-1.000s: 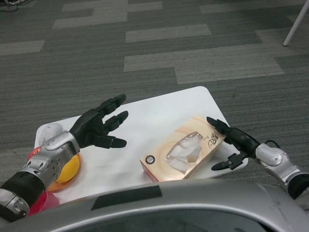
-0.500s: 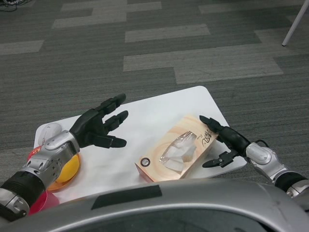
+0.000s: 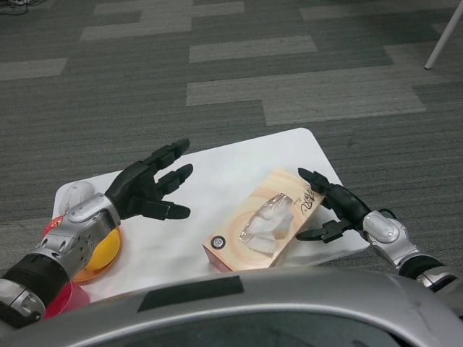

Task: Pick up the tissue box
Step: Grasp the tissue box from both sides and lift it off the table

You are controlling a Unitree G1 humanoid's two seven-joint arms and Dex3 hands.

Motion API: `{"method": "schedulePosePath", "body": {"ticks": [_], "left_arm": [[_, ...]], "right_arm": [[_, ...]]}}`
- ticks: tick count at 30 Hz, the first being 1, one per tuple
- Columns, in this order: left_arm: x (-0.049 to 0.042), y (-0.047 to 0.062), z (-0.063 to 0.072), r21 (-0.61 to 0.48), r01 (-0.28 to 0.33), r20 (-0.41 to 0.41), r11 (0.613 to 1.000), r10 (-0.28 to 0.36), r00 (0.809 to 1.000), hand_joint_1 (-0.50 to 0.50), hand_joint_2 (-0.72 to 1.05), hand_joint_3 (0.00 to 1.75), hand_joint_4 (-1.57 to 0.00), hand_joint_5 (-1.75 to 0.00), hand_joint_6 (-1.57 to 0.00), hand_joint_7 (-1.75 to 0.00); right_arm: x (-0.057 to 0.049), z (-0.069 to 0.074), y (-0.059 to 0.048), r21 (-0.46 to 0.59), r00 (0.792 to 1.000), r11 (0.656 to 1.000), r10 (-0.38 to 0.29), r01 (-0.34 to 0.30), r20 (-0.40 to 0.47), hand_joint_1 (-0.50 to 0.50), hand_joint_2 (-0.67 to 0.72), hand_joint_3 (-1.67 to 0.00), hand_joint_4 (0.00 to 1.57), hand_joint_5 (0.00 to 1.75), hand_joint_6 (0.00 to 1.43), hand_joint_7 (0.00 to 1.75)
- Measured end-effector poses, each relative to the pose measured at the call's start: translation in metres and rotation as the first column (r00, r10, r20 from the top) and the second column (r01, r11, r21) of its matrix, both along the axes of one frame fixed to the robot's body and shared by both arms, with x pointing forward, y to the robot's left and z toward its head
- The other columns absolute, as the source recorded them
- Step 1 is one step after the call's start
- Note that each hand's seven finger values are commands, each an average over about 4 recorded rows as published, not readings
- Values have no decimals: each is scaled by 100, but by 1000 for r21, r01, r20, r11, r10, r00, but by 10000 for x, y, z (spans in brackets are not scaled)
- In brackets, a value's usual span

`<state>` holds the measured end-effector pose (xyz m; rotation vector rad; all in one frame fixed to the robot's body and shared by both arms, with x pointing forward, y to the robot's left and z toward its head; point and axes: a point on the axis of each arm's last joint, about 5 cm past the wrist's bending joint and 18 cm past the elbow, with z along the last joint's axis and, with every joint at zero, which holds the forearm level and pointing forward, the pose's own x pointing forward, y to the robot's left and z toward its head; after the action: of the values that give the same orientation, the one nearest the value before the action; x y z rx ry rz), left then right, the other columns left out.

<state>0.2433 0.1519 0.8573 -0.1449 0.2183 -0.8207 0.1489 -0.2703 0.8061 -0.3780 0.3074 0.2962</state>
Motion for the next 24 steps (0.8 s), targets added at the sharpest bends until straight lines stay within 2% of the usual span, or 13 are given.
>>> {"method": "schedulePosePath", "body": {"ticks": [4, 14, 18, 24], "left_arm": [[0, -7, -1, -2, 1, 0, 1000, -1, 1000, 50, 105, 17, -4, 0, 0, 0], [0, -12, 0, -5, 0, 0, 1000, 0, 1000, 50, 105, 17, -4, 0, 0, 0], [0, -14, -1, -5, 1, 0, 1000, -1, 1000, 50, 105, 17, -4, 0, 0, 0], [0, -15, -1, -6, 1, 0, 1000, -1, 1000, 50, 105, 17, -4, 0, 0, 0]], "right_arm": [[18, -11, 4, 11, 1000, 999, -31, 31, 4, -6, -41, -40, 0, 10, 0, 0], [55, -22, 35, 7, 998, 998, -63, 63, 18, 2, -41, -40, 0, 10, 0, 0], [57, -36, 70, 12, 997, 997, -73, 73, 22, 7, -41, -40, 0, 22, 0, 0], [83, -63, 168, 28, 995, 996, -91, 90, 37, 12, -41, -44, 0, 29, 0, 0]]}}
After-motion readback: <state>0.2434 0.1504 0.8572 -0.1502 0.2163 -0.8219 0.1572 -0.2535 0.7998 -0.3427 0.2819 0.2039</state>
